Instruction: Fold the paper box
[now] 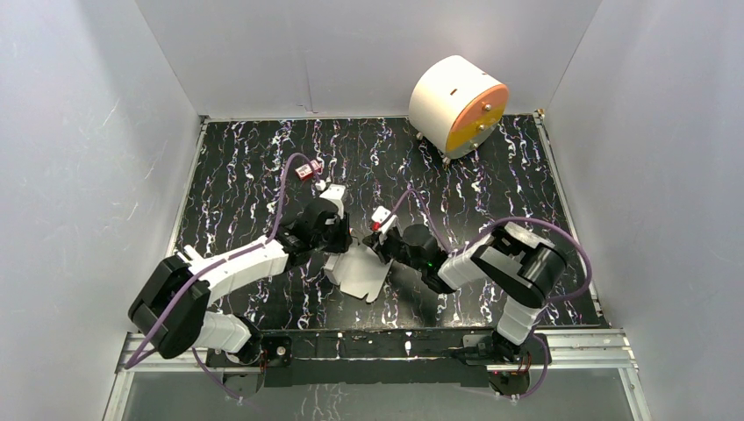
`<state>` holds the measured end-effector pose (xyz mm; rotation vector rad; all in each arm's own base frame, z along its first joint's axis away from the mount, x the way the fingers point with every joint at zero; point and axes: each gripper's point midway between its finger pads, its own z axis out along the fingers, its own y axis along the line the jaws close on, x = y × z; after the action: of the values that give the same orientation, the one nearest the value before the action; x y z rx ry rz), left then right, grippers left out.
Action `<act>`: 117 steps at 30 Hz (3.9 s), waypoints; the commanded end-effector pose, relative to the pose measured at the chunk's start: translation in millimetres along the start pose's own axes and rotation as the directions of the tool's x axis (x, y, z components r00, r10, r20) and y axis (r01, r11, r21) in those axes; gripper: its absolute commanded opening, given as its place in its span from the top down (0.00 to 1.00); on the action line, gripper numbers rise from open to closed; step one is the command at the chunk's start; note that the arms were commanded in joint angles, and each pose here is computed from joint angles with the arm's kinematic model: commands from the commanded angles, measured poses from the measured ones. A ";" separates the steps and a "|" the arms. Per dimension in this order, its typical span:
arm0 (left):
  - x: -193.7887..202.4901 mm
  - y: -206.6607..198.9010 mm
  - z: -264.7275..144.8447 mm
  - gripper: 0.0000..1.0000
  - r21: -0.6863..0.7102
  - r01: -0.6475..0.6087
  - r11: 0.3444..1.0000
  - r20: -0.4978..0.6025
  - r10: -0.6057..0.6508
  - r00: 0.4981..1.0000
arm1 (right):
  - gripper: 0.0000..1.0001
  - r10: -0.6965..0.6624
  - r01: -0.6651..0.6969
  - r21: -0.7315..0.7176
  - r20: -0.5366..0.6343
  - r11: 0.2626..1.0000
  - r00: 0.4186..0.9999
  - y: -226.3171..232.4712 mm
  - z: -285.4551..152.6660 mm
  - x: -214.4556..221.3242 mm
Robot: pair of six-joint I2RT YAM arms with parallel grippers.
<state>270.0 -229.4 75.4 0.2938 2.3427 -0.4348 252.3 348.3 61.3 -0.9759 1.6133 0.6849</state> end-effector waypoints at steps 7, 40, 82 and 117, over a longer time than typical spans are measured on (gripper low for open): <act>-33.9 -4.0 -18.7 0.72 0.055 0.173 0.983 0.202 -0.180 0.963 | 1.00 -0.018 0.015 0.057 0.052 0.998 0.998 3.3 -3.1 11.5; -31.1 10.0 -1.4 0.73 -0.032 0.254 0.967 0.211 -0.242 0.947 | 1.00 -0.047 0.047 0.017 0.019 0.999 0.999 13.9 2.2 23.9; -11.8 23.8 3.4 0.43 0.063 0.405 0.912 0.343 -0.401 0.849 | 1.00 -0.060 0.060 -0.036 0.002 0.998 0.998 25.7 7.9 27.2; -11.9 33.4 11.7 0.45 0.104 0.486 0.868 0.375 -0.487 0.789 | 1.00 -0.058 0.058 -0.044 -0.005 0.997 0.998 27.2 8.9 30.1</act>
<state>295.0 -209.9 74.2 -0.3813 1.9914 -0.7076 246.0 360.2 55.5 -0.9585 1.5142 0.6598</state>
